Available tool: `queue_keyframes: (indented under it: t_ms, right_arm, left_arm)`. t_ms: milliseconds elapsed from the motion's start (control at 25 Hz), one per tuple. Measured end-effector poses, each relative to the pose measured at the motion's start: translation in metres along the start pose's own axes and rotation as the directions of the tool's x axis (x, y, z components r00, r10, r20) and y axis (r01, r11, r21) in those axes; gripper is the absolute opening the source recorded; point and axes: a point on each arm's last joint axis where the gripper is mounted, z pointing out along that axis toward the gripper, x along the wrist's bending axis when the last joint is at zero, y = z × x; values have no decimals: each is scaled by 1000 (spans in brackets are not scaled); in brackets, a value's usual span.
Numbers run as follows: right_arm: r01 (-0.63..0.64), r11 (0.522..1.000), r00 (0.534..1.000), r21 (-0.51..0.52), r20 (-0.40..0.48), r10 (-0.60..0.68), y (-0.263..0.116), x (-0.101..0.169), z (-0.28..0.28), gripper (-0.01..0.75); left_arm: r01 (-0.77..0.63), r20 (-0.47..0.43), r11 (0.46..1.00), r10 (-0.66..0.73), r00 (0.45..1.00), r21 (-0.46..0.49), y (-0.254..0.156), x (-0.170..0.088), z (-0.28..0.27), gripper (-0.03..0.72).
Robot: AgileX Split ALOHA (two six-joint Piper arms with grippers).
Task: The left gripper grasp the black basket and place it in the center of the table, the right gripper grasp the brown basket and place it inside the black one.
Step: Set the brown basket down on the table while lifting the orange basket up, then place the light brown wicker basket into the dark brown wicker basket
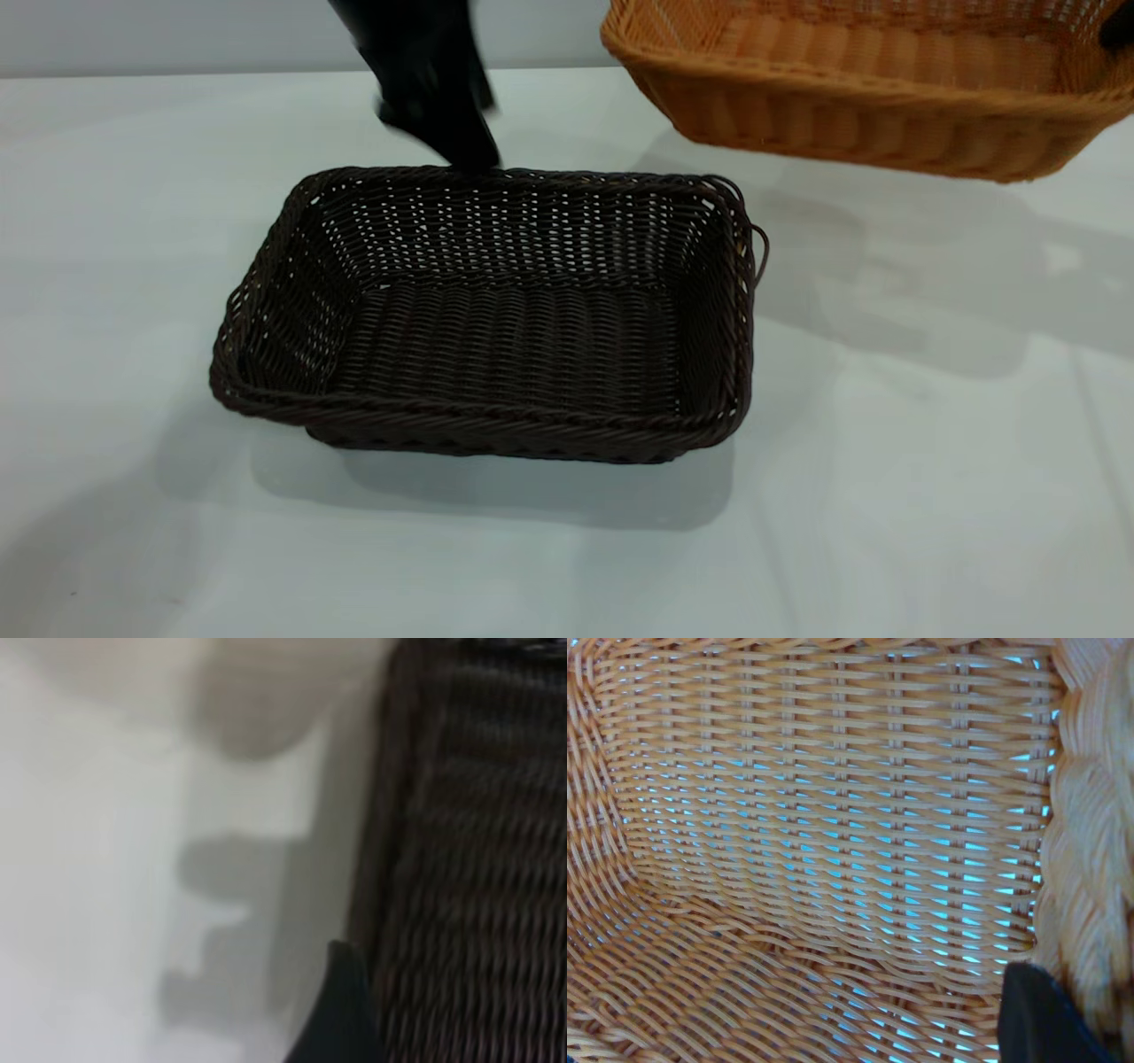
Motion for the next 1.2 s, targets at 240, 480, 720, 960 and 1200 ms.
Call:
queue_keyframes:
  t_ms: [240, 480, 720, 960, 1200]
  right_arm:
    - [77, 992, 995, 97, -70, -70, -17, 34, 0, 64]
    - [234, 942, 968, 241, -149, -202, -64, 104, 29, 64]
    - [304, 896, 950, 323, -175, -259, -106, 145, 62, 64]
    - [254, 900, 966, 353, -138, -218, -118, 141, 106, 64]
    - [180, 919, 983, 350, -98, -155, -118, 133, 122, 64]
  left_arm:
    - [309, -145, 947, -319, 937, -87, -32, 27, -80, 575]
    - [476, -206, 867, -498, 842, -148, -69, 42, -123, 575]
    - [496, -208, 856, -516, 831, -145, -78, 44, -126, 575]
    - [496, -207, 856, -516, 831, -144, -78, 44, -126, 575]
    - [494, -208, 858, -514, 832, -143, -78, 44, -126, 575]
